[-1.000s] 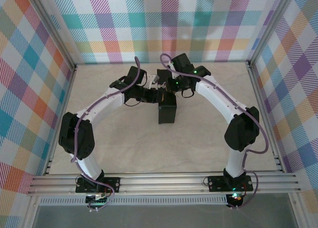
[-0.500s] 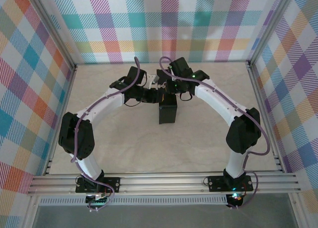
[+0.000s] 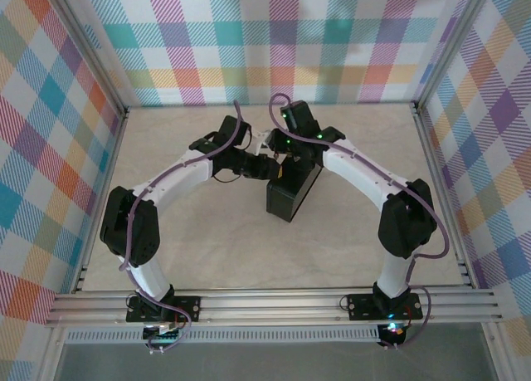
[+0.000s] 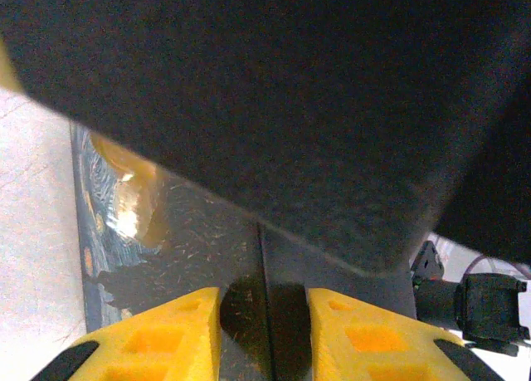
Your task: Unlock a padlock with a key
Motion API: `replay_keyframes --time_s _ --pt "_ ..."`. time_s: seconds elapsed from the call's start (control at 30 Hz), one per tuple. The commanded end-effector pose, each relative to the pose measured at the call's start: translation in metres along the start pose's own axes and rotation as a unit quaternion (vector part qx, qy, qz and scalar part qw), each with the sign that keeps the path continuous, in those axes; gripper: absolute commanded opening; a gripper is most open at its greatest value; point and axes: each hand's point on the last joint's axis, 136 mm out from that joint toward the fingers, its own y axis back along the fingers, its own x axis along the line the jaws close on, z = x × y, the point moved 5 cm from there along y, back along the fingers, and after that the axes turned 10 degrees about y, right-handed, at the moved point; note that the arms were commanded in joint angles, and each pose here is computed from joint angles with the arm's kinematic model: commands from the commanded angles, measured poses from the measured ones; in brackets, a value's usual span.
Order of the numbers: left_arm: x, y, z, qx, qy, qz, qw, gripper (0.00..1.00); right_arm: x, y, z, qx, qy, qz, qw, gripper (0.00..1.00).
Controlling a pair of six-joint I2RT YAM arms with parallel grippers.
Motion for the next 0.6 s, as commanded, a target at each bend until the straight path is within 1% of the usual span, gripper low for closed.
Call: replay_keyframes --time_s 0.0,0.1,0.33,0.43,0.57 --pt "0.02 -0.015 -0.036 0.078 0.046 0.03 0.995 0.33 -0.003 0.01 0.016 -0.035 -0.008 0.004 0.999 0.25" --pt "0.014 -0.007 -0.029 0.067 0.04 0.026 0.997 0.37 -0.014 0.021 0.022 -0.044 -0.01 0.002 0.999 0.26" --pt "-0.007 0.01 -0.014 0.041 0.023 0.011 0.999 0.54 -0.049 0.061 0.032 -0.06 -0.026 -0.014 0.998 0.27" --pt "-0.015 0.019 -0.008 0.026 0.018 0.006 0.999 0.6 -0.075 0.075 0.024 -0.059 -0.047 -0.031 0.997 0.28" --pt "-0.021 0.031 0.002 0.005 0.015 0.004 1.0 0.63 -0.113 0.092 0.0 -0.056 -0.084 -0.055 0.993 0.3"
